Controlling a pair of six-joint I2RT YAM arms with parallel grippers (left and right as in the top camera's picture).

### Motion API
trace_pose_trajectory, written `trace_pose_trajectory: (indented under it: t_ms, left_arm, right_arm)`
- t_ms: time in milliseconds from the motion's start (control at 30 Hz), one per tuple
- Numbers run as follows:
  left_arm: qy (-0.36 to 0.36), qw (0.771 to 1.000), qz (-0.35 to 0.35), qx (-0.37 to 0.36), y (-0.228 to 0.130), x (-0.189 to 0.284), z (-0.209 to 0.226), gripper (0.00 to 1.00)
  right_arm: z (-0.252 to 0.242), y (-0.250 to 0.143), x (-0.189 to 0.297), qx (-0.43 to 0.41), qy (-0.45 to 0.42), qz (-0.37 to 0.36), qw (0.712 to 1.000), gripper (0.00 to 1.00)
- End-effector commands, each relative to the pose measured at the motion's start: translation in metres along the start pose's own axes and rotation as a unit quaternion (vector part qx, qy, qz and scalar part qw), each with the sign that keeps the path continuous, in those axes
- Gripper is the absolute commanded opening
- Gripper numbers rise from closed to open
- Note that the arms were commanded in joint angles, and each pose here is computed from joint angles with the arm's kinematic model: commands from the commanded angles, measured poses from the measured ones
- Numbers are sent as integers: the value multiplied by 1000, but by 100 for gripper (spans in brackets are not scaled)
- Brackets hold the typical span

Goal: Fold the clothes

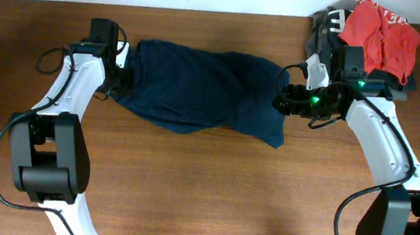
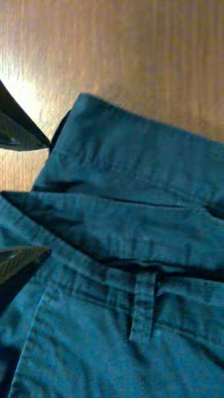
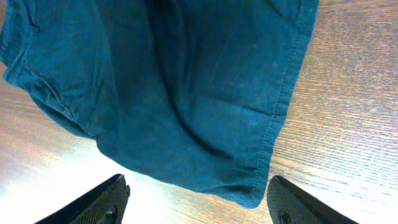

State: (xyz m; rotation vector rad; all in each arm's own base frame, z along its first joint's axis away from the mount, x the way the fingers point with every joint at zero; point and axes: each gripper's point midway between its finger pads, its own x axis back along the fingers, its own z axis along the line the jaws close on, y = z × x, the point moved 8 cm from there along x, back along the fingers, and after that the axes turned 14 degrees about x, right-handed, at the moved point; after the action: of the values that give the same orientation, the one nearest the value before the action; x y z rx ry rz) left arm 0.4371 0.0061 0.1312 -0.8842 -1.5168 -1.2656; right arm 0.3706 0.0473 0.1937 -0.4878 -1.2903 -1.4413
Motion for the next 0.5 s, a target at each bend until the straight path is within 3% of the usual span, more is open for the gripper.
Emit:
trace_pose_trajectory:
  t_ms: [0, 167, 300, 400, 467]
  left_arm:
    - [13, 999, 8, -48, -4, -10, 4, 53]
    - [-43, 992, 42, -107, -16, -25, -5, 55]
    - [-43, 991, 73, -108, -26, -42, -4, 56]
    - [-39, 990, 82, -107, -29, -46, -3, 54]
    - [-39, 990, 84, -107, -29, -46, -3, 48]
  right_arm:
    - [6, 6, 11, 16, -7, -16, 1000, 76]
    - [6, 6, 11, 16, -7, -16, 1000, 76]
    - [6, 6, 11, 16, -6, -15, 1000, 76]
    - [6, 5, 11, 15, -6, -13, 1000, 76]
    - [6, 5, 11, 15, -6, -13, 1000, 76]
